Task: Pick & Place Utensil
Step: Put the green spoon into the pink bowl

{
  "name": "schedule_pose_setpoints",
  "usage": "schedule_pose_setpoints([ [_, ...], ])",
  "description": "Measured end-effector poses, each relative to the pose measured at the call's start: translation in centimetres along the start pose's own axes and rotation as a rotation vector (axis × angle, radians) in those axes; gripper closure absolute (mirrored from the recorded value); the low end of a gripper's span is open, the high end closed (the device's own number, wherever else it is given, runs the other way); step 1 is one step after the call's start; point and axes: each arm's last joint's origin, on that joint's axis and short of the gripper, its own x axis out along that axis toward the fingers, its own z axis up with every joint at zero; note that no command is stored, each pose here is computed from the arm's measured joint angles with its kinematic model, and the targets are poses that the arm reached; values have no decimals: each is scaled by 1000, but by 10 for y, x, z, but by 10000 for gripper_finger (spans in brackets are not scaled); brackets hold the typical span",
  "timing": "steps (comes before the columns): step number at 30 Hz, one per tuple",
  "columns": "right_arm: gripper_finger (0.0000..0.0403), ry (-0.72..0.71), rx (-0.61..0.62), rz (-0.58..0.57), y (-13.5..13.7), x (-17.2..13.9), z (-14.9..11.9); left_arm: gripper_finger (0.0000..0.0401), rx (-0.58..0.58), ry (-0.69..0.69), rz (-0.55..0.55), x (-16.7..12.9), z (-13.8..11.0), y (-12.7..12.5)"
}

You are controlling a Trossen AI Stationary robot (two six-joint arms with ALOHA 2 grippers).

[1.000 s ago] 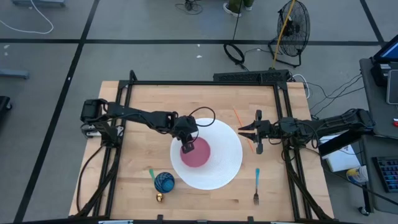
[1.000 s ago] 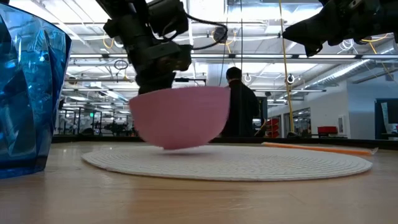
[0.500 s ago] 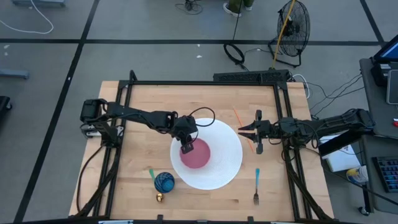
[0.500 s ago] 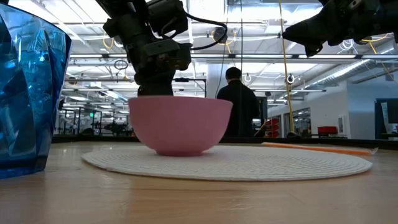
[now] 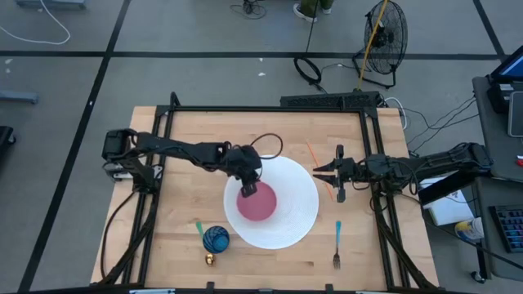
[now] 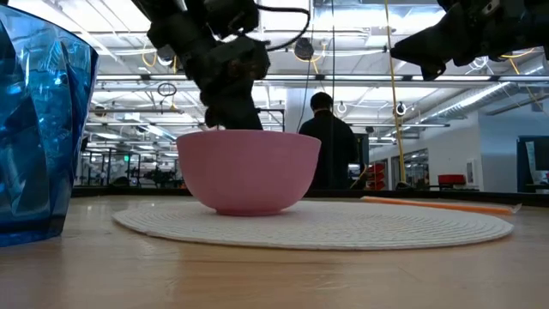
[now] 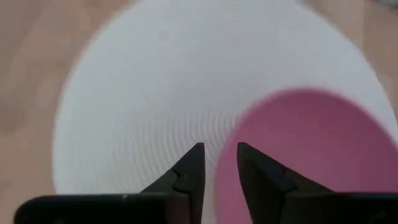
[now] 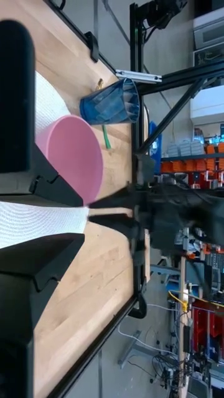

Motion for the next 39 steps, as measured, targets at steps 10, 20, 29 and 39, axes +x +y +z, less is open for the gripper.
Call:
schedule_pose_setpoints([
  [10,328,72,27,-4,0,0,-7,261,107,-224,161,-94,13,2],
  [20,328,109,16,62,2,1,-11,261,174,-322,269,-187,-28,-31],
  [29,327,82,-8,73,3,7,-9,261,-25,-126,217,-160,-83,-40],
  [39,327,89,-18,73,3,7,-10,261,-326,111,352,-155,-126,-38],
])
